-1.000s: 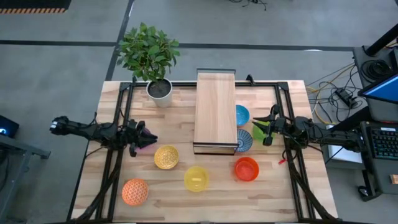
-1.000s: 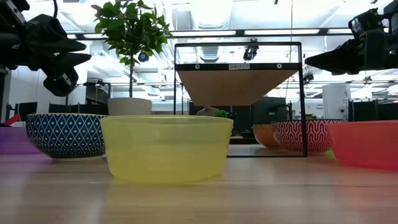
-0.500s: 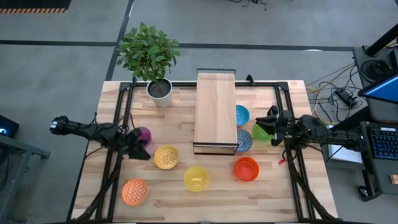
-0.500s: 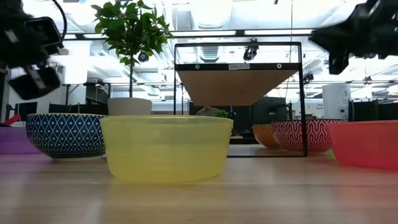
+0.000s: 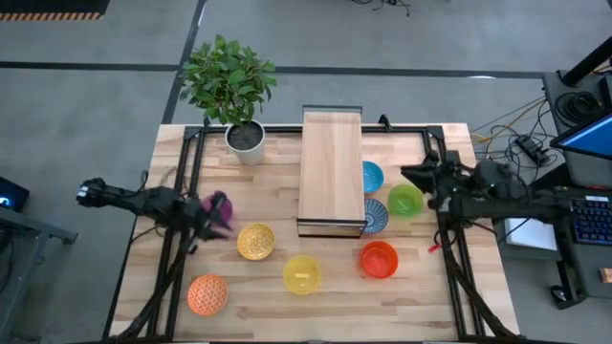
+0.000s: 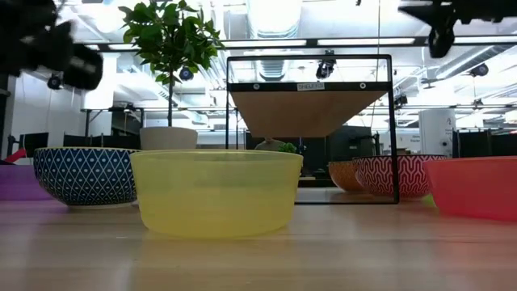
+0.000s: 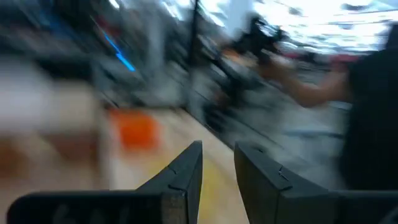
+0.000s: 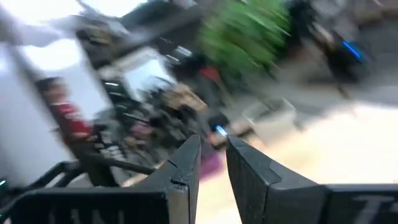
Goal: Place and stack bowls onto a shelf
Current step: Put the blue patterned bowl on the shelf
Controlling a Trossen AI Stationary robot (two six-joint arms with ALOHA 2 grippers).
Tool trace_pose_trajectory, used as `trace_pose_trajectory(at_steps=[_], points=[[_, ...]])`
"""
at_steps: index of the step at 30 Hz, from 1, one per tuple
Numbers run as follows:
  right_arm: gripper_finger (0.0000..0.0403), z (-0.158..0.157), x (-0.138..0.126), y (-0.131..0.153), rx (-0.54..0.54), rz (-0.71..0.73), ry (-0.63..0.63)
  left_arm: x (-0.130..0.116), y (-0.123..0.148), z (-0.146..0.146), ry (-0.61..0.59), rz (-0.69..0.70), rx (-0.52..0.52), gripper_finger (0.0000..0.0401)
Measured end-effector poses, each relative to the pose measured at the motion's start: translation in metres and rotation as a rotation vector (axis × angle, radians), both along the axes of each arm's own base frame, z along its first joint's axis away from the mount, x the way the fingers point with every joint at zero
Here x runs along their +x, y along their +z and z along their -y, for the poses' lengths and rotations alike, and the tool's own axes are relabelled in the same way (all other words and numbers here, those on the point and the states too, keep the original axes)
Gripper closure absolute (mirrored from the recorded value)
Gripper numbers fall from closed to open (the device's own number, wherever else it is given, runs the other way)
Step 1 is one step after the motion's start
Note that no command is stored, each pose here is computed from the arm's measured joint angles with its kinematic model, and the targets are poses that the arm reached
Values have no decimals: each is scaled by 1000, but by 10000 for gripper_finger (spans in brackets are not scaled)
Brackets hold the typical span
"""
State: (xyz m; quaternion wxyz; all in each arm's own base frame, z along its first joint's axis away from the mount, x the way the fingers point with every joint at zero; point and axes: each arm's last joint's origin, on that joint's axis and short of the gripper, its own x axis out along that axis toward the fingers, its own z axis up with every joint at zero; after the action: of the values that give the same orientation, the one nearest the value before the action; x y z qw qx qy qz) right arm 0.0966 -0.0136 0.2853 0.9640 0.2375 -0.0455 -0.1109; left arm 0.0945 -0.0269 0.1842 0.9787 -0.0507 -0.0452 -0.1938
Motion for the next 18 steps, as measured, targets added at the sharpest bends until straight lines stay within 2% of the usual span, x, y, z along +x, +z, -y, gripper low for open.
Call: trace_pose_trajectory(at_steps=[3,7,9,12,18], points=[[335,3,0,9,158,-229,-116,-1,13,-4,125,133,-46,324],[335,6,5,16,337,-532,-300,-6,30,-8,217,300,-118,324],[335,9,17,15,368,-665,-397,-8,34,-10,268,355,-108,324],[335,14,34,15,399,-808,-485,-9,38,-12,348,360,-70,324],[335,42,65,13,407,-1005,-552,-7,54,-13,419,341,-6,324]])
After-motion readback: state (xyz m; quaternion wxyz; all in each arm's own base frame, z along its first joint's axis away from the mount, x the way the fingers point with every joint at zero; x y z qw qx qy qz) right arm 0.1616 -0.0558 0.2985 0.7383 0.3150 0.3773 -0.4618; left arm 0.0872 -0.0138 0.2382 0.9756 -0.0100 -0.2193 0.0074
